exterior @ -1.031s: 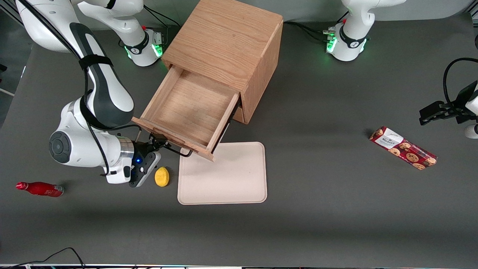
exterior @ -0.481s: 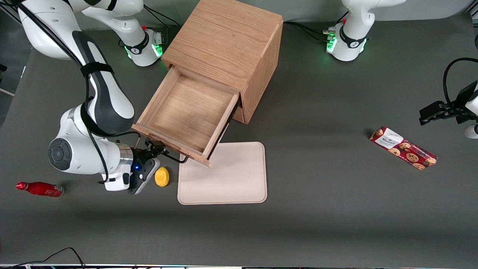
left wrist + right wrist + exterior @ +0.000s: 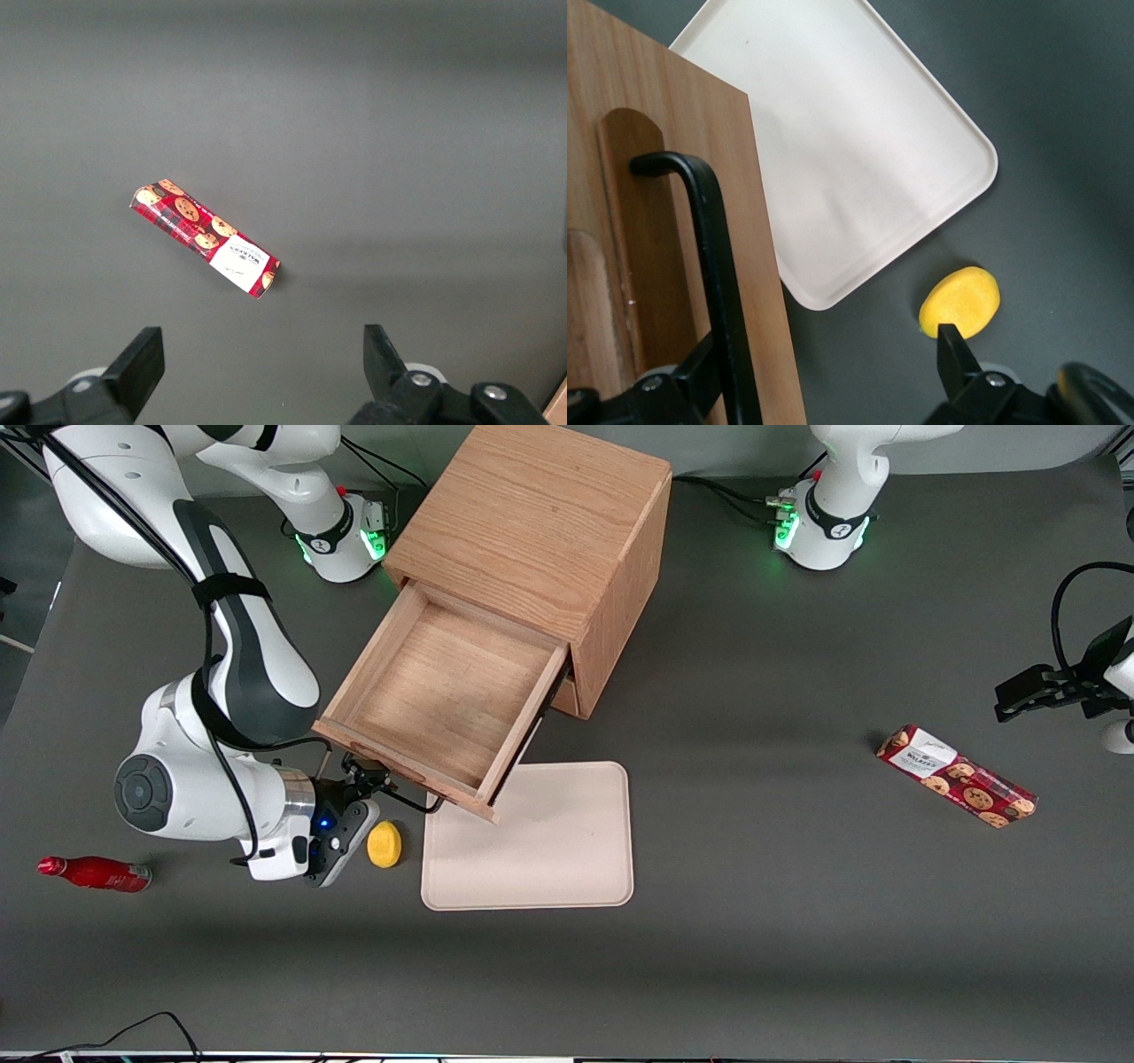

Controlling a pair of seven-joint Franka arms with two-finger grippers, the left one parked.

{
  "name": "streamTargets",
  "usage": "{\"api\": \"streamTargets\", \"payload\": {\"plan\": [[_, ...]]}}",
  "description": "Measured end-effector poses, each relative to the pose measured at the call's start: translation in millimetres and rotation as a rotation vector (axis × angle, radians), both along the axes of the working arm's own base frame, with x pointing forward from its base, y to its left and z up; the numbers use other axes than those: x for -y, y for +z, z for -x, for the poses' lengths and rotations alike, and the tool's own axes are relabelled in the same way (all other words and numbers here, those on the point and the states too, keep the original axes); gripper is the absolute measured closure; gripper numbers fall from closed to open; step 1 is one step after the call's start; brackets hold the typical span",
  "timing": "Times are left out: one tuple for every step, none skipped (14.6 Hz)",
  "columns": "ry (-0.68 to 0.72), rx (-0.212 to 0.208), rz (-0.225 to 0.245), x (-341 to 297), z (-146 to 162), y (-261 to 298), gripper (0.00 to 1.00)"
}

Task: Open upper drawer

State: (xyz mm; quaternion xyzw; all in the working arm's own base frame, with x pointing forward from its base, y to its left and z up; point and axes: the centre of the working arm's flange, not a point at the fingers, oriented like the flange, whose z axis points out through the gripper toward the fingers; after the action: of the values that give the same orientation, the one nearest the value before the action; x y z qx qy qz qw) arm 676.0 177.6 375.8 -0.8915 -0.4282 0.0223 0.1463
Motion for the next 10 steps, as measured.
{"api": "streamTargets", "payload": {"plan": [[0.012, -0.002, -0.002, 0.9, -1.2, 0.2, 0.00], [0.021, -0.011, -0.003, 1.7, -2.4, 0.5, 0.00], [0.027, -0.022, -0.003, 2.3, -3.9, 0.4, 0.00], [0.036, -0.030, -0.005, 2.9, -5.6, 0.2, 0.00], [0.048, -0.035, -0.008, 2.9, -6.9, -1.0, 0.00], [0.060, -0.037, -0.011, 2.9, -8.0, -2.0, 0.00], [0.069, -0.038, -0.014, 3.0, -8.7, -1.8, 0.00], [0.072, -0.038, -0.014, 3.3, -8.9, -2.0, 0.00], [0.075, -0.038, -0.015, 4.1, -9.1, -2.3, 0.00], [0.085, -0.036, -0.017, 4.9, -9.5, -2.7, 0.00]]}}
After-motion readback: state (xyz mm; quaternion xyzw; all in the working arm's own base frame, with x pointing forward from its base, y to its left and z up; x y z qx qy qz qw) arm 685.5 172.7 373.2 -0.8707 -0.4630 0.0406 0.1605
